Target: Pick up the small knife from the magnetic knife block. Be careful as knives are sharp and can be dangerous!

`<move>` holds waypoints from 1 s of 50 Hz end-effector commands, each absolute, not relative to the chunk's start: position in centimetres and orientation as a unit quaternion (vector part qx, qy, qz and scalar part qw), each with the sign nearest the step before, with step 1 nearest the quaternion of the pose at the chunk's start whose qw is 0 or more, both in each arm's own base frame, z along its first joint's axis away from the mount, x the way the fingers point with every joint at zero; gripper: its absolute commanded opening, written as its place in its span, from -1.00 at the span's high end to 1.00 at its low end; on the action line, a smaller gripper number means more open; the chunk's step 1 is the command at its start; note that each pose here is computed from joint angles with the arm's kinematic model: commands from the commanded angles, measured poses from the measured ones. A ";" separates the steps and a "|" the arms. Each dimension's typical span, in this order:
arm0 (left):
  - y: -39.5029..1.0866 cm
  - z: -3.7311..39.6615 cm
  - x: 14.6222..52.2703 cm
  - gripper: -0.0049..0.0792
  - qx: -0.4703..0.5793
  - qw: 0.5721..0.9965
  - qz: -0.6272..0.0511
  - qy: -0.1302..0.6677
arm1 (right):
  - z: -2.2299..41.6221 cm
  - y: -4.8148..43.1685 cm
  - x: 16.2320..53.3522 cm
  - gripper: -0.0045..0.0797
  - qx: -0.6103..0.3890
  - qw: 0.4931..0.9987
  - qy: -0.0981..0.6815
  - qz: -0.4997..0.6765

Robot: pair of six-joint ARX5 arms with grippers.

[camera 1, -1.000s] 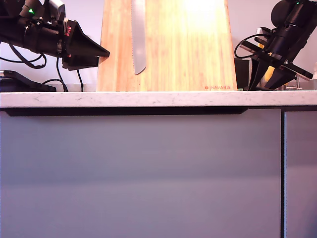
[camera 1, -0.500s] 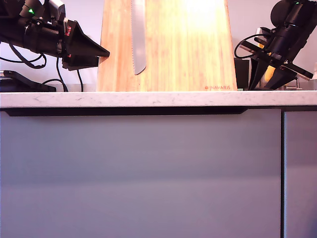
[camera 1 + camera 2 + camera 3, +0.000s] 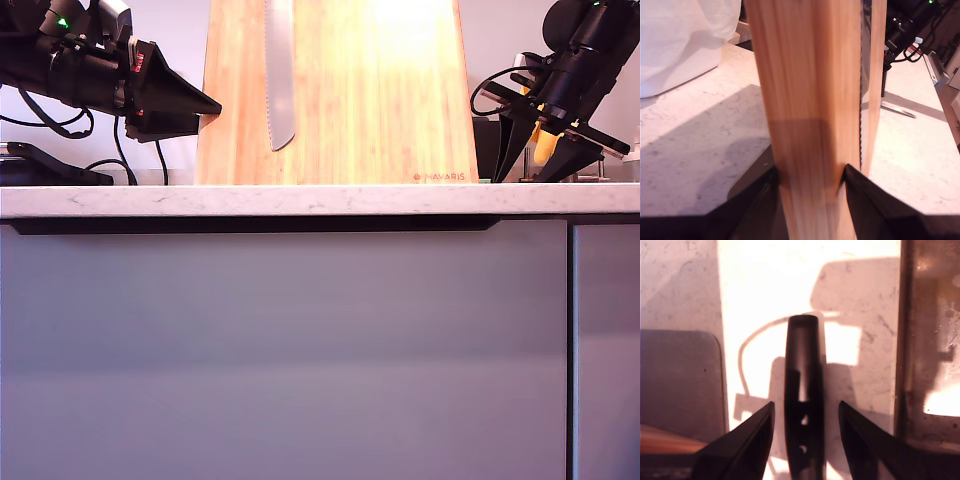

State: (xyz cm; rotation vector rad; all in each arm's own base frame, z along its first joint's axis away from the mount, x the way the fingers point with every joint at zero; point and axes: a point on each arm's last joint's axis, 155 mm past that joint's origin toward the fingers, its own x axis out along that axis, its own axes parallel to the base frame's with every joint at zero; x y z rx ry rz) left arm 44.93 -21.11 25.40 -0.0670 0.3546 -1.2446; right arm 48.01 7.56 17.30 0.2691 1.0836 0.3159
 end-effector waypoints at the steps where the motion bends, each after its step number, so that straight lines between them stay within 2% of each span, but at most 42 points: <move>1: -23.9 24.6 44.2 0.93 -0.027 0.781 -0.600 0.170 | 15.8 7.3 47.9 0.01 0.128 0.827 0.529 0.142; 23: -23.9 24.5 44.2 0.93 -0.028 0.781 -0.600 0.173 | 18.5 7.3 47.5 0.01 0.124 0.843 0.503 0.147; 39: -23.9 24.5 44.1 0.93 -0.028 0.781 -0.600 0.173 | 22.0 7.3 46.7 0.02 0.117 0.861 0.471 0.152; 44: -23.9 24.5 44.2 0.93 -0.028 0.781 -0.600 0.173 | 23.3 7.3 46.0 0.12 0.115 0.866 0.462 0.154; 50: -23.9 24.6 44.2 0.93 -0.028 0.781 -0.600 0.173 | 24.8 7.3 45.3 0.39 0.113 0.872 0.451 0.156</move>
